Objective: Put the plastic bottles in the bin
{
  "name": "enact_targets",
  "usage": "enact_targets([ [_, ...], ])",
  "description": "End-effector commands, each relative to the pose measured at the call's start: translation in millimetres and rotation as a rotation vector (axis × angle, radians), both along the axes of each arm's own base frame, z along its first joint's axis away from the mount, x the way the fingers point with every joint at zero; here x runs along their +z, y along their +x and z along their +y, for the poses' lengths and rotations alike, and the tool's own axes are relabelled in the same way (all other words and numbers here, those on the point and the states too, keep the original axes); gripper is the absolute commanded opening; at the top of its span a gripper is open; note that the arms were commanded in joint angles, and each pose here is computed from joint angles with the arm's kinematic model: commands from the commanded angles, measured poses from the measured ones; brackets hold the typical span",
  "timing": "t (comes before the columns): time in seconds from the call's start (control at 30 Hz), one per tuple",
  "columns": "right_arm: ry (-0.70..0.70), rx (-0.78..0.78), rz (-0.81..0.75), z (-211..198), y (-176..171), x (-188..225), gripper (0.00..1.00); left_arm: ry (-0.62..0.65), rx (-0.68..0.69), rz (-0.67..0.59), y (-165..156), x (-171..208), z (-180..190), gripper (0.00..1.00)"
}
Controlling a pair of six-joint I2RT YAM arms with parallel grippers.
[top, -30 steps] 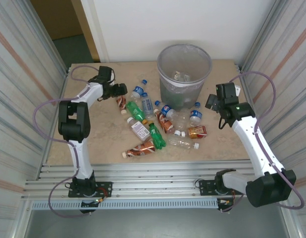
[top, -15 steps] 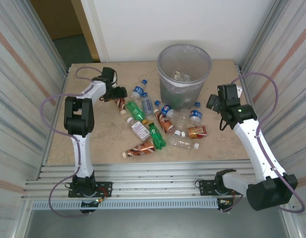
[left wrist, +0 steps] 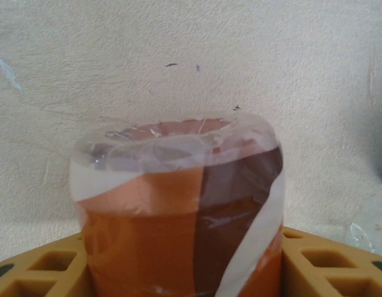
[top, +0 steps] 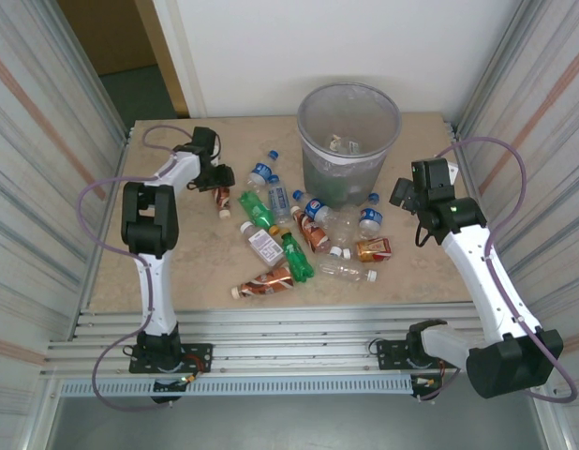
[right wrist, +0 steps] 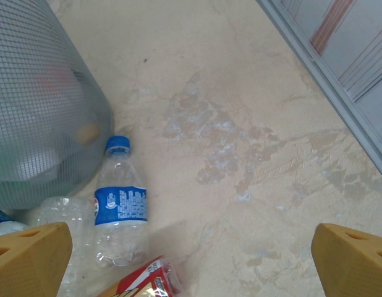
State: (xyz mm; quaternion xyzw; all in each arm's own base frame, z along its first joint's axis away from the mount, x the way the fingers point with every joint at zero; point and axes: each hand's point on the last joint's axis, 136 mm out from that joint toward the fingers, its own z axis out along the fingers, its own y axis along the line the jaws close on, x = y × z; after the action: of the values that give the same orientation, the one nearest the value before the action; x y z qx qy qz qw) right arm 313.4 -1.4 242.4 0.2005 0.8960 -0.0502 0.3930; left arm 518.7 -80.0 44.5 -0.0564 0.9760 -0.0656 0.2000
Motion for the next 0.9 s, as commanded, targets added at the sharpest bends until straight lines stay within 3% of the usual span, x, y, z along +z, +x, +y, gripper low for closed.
enact_targets([
  [0.0,0.033,-0.018,-0.021,0,2,3,0.98,0.022,0.020,-0.007,-4,7,13,0.51],
  [0.07,0.044,0.000,-0.029,4,3,6,0.98,0.014,0.021,-0.028,-6,17,13,0.45],
  [0.4,0.108,0.175,-0.115,47,11,32,0.98,-0.145,0.005,-0.237,-27,99,-6,0.44],
  [0.6,0.253,0.420,-0.208,109,13,61,0.98,-0.399,-0.057,-0.364,-45,157,-43,0.45],
  [0.87,0.439,0.766,-0.279,210,10,85,0.99,-0.641,-0.171,-0.515,-79,234,-102,0.45],
])
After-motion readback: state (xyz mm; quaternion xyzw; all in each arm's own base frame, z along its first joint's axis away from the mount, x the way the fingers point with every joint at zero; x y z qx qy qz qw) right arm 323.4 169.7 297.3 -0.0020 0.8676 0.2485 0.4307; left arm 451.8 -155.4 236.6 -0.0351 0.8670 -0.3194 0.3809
